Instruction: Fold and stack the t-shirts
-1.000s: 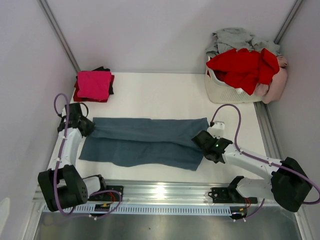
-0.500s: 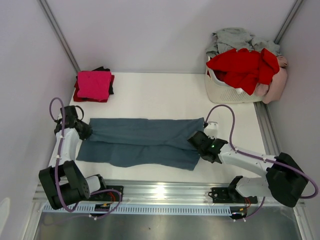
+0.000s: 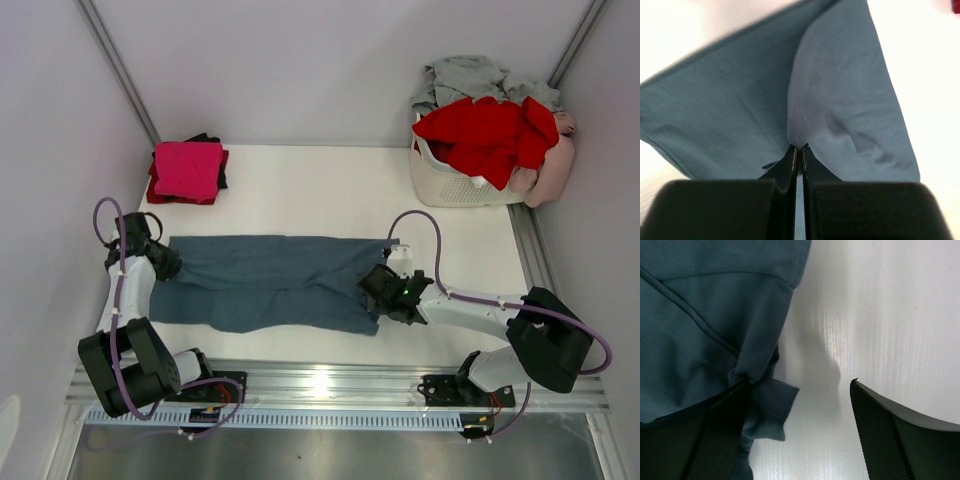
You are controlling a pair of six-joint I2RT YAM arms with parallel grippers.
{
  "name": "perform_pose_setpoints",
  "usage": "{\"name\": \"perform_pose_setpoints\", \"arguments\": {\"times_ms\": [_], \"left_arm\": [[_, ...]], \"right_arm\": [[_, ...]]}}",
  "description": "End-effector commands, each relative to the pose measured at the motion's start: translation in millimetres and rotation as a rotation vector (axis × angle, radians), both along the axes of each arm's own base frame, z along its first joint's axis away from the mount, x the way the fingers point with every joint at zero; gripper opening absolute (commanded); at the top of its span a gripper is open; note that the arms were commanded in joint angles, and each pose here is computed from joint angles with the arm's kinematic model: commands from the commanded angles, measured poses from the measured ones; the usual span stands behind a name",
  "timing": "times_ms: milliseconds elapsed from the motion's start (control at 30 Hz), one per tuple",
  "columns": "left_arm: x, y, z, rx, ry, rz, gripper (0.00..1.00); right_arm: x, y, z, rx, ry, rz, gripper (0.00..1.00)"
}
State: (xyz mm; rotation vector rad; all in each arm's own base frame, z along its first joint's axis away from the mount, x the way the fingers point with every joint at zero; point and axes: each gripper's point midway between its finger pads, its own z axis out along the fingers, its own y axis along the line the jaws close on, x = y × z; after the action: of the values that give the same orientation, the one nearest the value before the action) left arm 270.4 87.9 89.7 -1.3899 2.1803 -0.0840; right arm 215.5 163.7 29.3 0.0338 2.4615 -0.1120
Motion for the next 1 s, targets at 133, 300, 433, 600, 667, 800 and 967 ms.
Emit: {"name": "perform_pose_setpoints", "arguments": {"times_ms": [133, 300, 433, 600, 667, 800, 967], "left_arm": [[16.9, -5.6, 29.2, -0.016, -0.144, -0.033, 0.19], [23.2, -13.8, 47.2, -0.012, -0.195, -0.074, 0.31], [29.0, -15.2, 69.8, 0.039, -0.232, -0.091, 0.33], [31.2, -18.2, 64.5, 0.031, -0.234, -0.096, 0.38], [30.4, -21.2, 58.5, 0.018, -0.240, -0.100, 0.38], [33.3, -21.2, 59.1, 0.029, -0.282, -0.102, 0.38], [33.1, -23.5, 55.3, 0.027, -0.279, -0.122, 0.36]], "right_arm": [[37.5, 33.1, 59.7, 0.081, -0.211, 0.059, 0.93], [79.1, 28.3, 84.9, 0.095, -0.287, 0.018, 0.92], [104.5, 27.3, 75.4, 0.075, -0.274, 0.019, 0.89], [134.2, 27.8, 48.5, 0.034, -0.250, -0.002, 0.84], [143.3, 23.1, 40.1, 0.023, -0.239, -0.019, 0.84], [159.5, 21.6, 20.1, 0.004, -0.204, -0.035, 0.81], [170.6, 26.3, 15.5, 0.001, -0.204, -0.027, 0.72]]}}
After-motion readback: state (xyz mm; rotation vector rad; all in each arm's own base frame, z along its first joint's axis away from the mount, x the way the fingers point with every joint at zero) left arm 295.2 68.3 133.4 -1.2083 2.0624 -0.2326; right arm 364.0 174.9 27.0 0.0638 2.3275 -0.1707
